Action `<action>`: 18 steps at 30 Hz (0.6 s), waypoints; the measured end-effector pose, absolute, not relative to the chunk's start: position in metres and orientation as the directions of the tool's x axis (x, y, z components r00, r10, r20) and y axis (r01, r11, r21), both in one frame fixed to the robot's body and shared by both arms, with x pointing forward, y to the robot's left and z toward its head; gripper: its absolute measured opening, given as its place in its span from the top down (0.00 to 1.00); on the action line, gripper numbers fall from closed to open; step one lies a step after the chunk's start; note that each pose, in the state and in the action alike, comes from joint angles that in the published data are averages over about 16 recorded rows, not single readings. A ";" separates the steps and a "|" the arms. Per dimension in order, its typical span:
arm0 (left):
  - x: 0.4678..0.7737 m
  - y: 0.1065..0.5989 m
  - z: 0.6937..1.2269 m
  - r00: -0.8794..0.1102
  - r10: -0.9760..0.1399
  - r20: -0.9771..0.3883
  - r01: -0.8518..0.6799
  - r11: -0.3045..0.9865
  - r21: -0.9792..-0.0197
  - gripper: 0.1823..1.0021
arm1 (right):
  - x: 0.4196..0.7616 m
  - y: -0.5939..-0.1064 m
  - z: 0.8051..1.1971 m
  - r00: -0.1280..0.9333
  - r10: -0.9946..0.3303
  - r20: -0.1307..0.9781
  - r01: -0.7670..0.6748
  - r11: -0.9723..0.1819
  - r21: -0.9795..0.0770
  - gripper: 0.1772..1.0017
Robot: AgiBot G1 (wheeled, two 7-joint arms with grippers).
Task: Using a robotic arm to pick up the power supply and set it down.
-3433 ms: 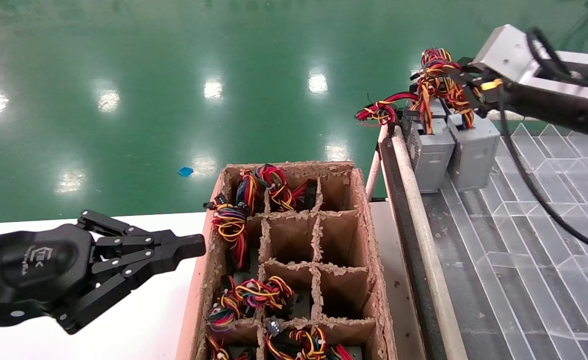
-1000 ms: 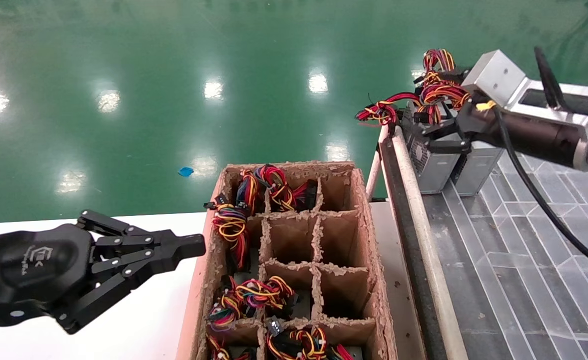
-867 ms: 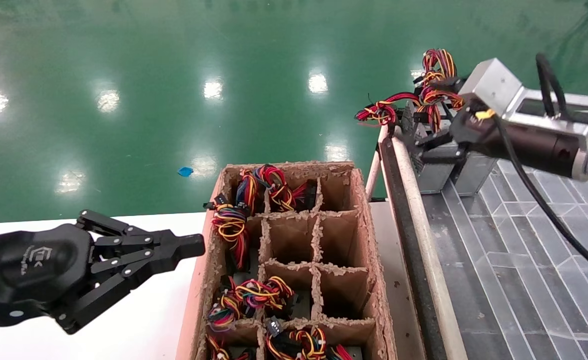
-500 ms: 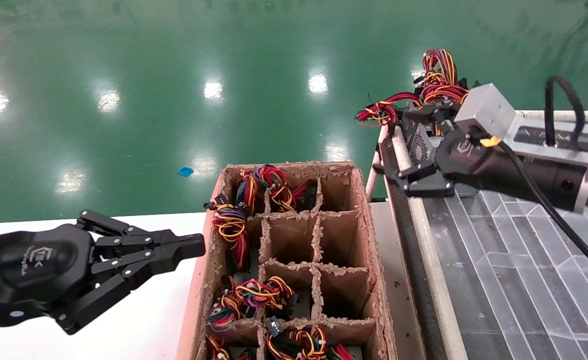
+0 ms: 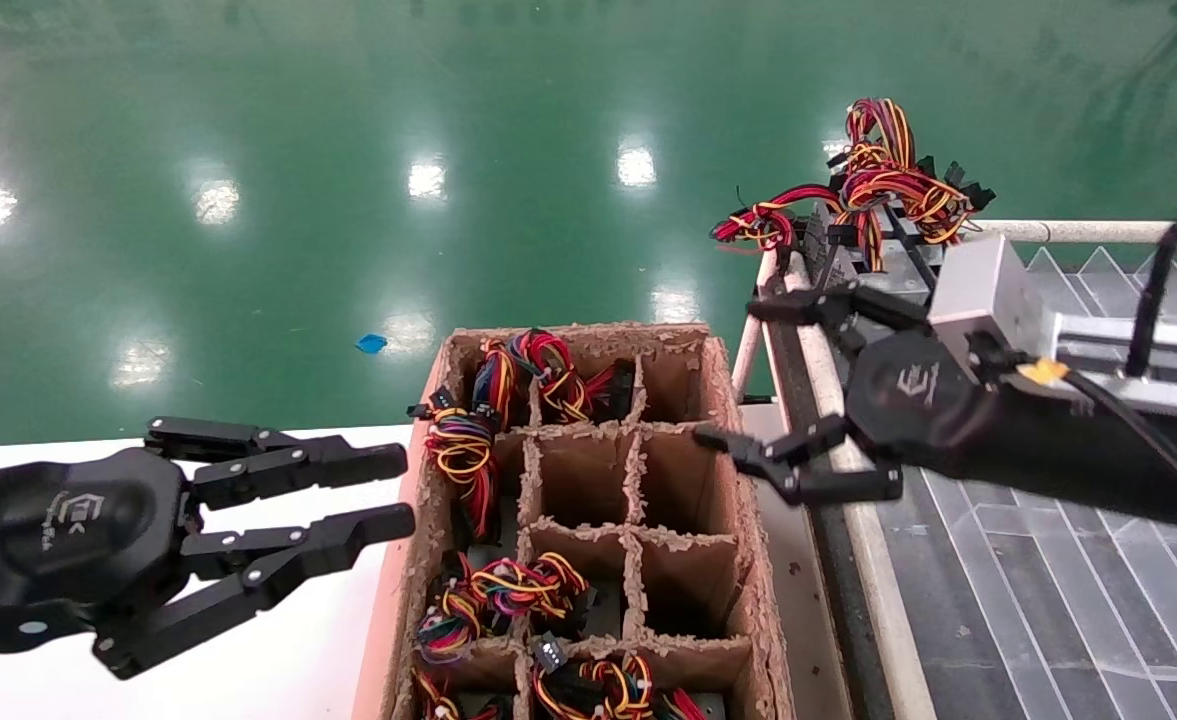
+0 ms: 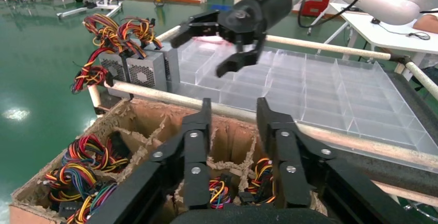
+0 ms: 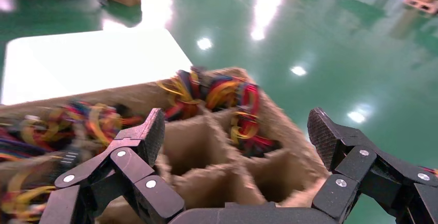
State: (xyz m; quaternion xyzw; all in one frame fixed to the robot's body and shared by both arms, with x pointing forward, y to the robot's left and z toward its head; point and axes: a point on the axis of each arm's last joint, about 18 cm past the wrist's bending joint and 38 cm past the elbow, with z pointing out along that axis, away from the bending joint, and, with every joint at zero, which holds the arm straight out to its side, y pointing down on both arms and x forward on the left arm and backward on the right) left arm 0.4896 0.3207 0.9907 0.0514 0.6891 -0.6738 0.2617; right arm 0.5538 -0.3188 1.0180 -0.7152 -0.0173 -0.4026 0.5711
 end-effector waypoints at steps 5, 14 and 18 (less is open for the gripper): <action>0.490 0.321 0.991 -0.858 -0.282 -0.430 0.423 0.087 -0.902 0.74 | 0.537 -0.313 1.010 0.732 -0.384 0.564 0.483 -0.291 -0.826 0.00; 0.490 0.321 0.991 -0.858 -0.282 -0.430 0.423 0.087 -0.902 0.50 | 0.504 -0.305 0.999 0.813 -0.276 0.512 0.476 -0.192 -0.859 0.00; 0.490 0.321 0.991 -0.858 -0.282 -0.430 0.423 0.087 -0.902 0.38 | 0.490 -0.303 0.995 0.839 -0.229 0.494 0.471 -0.152 -0.869 0.00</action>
